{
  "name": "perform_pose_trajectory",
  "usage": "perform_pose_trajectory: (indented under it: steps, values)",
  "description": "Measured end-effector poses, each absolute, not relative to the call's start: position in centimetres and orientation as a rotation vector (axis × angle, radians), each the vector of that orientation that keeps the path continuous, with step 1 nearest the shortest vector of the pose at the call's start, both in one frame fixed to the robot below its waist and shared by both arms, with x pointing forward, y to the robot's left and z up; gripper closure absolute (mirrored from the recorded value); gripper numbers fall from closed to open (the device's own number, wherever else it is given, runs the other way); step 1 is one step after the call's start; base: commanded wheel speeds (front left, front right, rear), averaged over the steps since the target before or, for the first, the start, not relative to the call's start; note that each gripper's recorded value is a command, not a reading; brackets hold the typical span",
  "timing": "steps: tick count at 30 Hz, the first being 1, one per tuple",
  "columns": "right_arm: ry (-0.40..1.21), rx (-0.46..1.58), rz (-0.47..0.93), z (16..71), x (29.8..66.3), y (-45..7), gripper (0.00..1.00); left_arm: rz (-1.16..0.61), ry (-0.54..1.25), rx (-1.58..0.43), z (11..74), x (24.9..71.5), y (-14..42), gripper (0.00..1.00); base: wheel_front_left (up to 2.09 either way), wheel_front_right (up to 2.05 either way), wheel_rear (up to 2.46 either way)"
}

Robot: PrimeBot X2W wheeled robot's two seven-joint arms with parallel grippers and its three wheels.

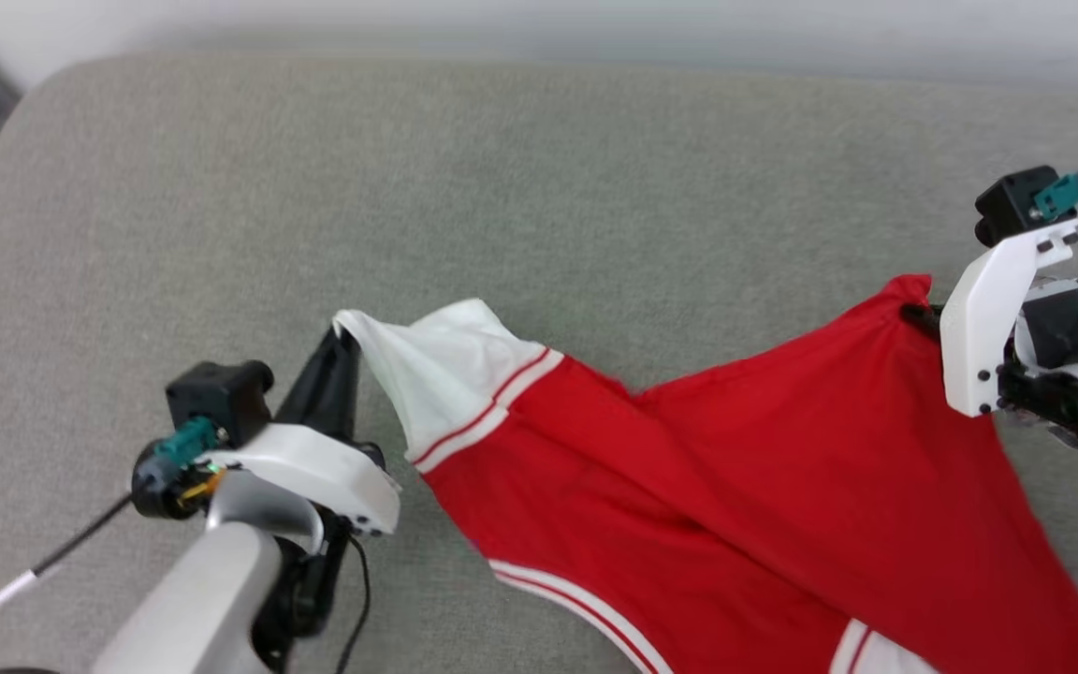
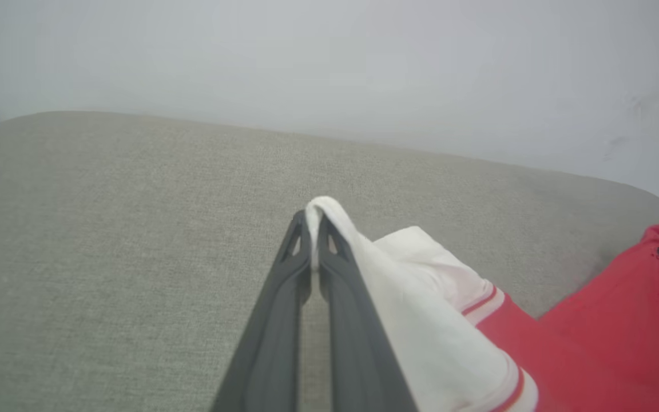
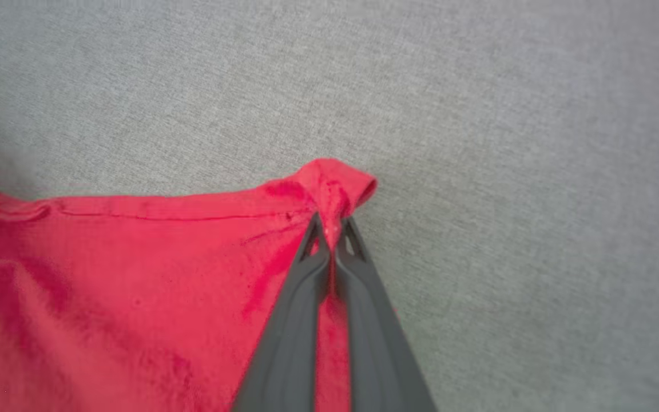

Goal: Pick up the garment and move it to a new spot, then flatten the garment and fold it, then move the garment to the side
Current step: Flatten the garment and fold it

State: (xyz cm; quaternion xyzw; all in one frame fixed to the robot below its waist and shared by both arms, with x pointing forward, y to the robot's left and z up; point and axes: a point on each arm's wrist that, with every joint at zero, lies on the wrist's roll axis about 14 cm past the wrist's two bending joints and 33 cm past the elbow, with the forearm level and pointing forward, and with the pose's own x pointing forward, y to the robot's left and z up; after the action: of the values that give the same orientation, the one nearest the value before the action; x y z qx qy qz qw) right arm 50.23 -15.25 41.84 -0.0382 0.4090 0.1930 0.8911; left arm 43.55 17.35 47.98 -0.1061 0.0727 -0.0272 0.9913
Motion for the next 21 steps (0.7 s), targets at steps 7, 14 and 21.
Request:
perform_pose_trajectory:
  steps: [7, 14, 21]
  values:
    - [0.621, -0.083, 0.335, 47.8, 49.7, -17.2, 1.00, -0.102, -0.010, -0.197, 55.3, 45.9, 17.5, 1.00, 0.00, 0.00, 0.00]
    - [0.420, -0.097, 0.248, 53.8, 49.5, -19.9, 1.00, -0.135, -0.137, -0.215, 62.1, 48.7, 16.6, 1.00, 0.00, 0.00, 0.00]
    - [0.242, -0.131, 0.196, 59.2, 51.9, -21.4, 1.00, -0.166, -0.192, -0.205, 66.4, 52.6, 15.5, 1.00, 0.00, 0.00, 0.00]
